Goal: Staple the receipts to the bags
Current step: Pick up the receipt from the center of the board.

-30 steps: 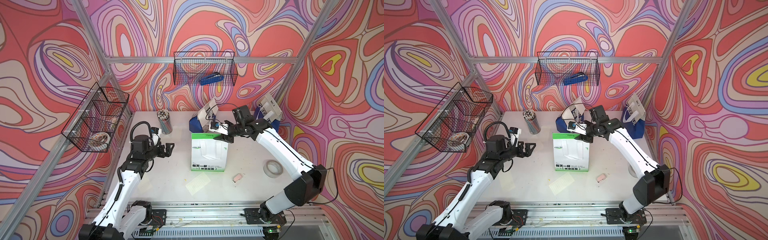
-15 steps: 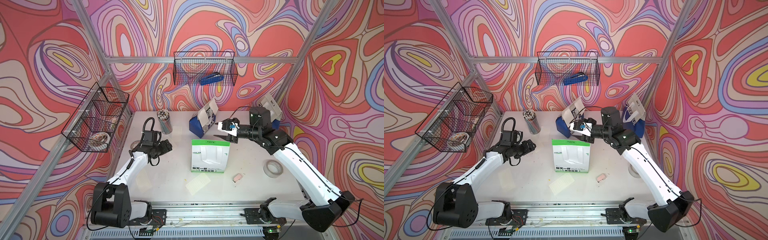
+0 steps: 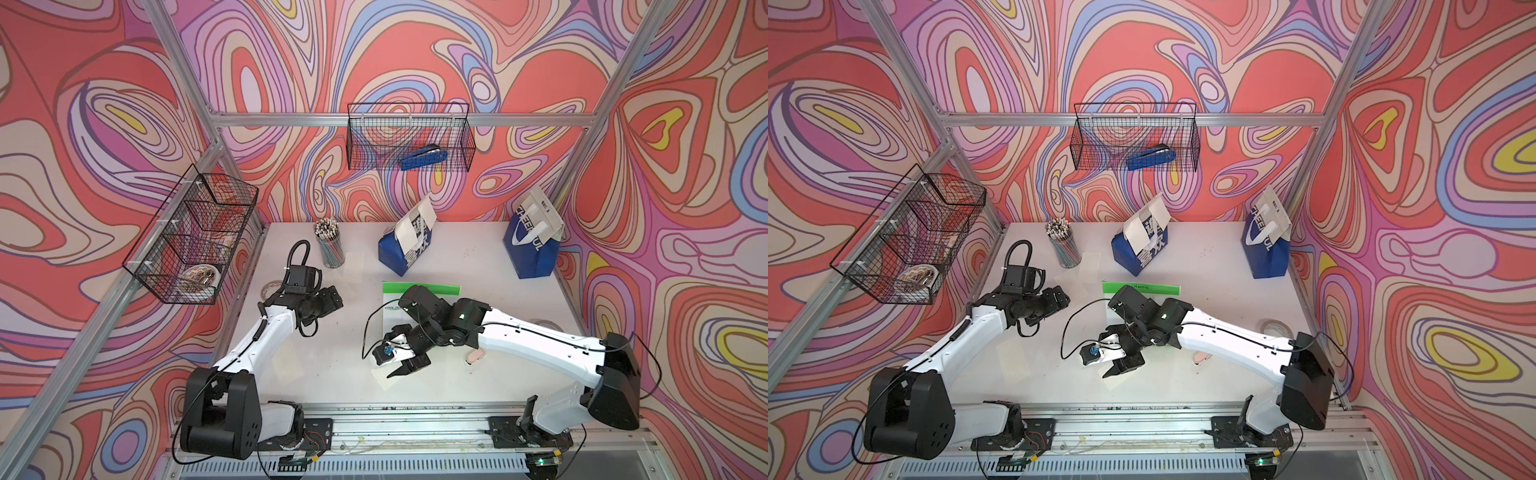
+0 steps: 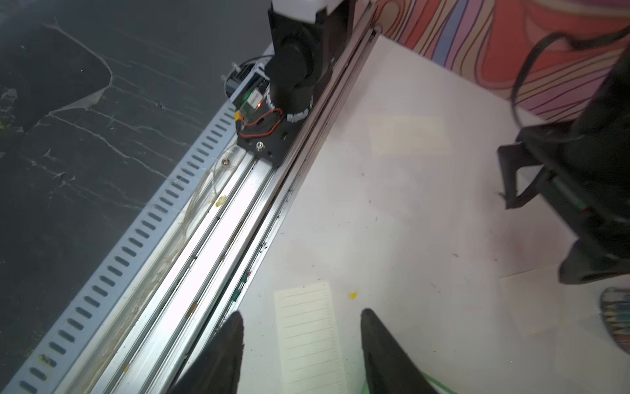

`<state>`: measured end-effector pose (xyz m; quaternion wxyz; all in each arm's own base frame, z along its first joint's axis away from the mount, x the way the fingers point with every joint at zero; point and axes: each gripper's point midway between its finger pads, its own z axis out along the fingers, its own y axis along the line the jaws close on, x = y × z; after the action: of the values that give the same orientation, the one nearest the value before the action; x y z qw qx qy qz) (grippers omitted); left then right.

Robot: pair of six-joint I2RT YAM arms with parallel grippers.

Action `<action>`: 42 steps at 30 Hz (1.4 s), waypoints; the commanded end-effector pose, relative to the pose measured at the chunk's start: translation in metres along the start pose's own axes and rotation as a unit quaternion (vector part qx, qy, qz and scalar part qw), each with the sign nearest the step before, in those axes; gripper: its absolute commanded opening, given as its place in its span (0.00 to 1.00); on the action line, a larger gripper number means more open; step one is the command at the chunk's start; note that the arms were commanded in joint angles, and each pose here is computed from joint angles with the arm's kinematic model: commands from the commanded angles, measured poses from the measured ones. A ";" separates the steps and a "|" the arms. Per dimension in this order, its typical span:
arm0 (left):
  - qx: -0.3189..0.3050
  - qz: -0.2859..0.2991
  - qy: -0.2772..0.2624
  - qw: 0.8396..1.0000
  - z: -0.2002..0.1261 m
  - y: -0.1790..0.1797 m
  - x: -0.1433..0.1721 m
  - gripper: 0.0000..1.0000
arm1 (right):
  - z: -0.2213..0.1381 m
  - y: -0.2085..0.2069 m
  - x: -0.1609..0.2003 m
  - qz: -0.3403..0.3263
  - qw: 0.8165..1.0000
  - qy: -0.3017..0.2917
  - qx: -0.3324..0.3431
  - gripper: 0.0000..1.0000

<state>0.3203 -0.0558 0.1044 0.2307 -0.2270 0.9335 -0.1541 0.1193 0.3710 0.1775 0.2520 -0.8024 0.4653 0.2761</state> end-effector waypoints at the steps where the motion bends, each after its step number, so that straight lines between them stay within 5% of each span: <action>1: -0.066 -0.057 -0.006 0.996 -0.010 0.030 -0.005 0.87 | 0.031 -0.007 0.033 0.067 0.995 0.072 0.011 0.65; 4: -0.068 -0.060 0.001 0.996 -0.010 0.032 -0.002 0.87 | 0.054 -0.004 0.047 0.143 0.984 0.107 0.024 0.96; 8: -0.158 -0.112 -0.002 0.981 -0.028 0.066 0.008 0.84 | 0.067 -0.005 0.050 0.255 0.955 0.109 0.103 0.97; 14: -0.256 -0.224 0.029 0.940 -0.048 0.108 0.039 0.89 | 0.071 -0.004 0.078 0.472 0.843 0.155 0.208 0.97; 22: -0.295 -0.254 0.032 0.921 -0.044 0.122 0.044 0.92 | 0.062 -0.009 0.117 0.535 0.771 0.183 0.294 0.98; 42: -0.284 -0.243 0.015 0.928 -0.039 0.124 0.042 0.92 | 0.089 -0.004 0.165 0.580 0.755 0.216 0.217 0.90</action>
<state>0.2282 0.0293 0.0709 0.0884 -0.4910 0.8653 0.0484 0.1782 0.3371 0.0198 0.1389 -0.3380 0.9277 0.0758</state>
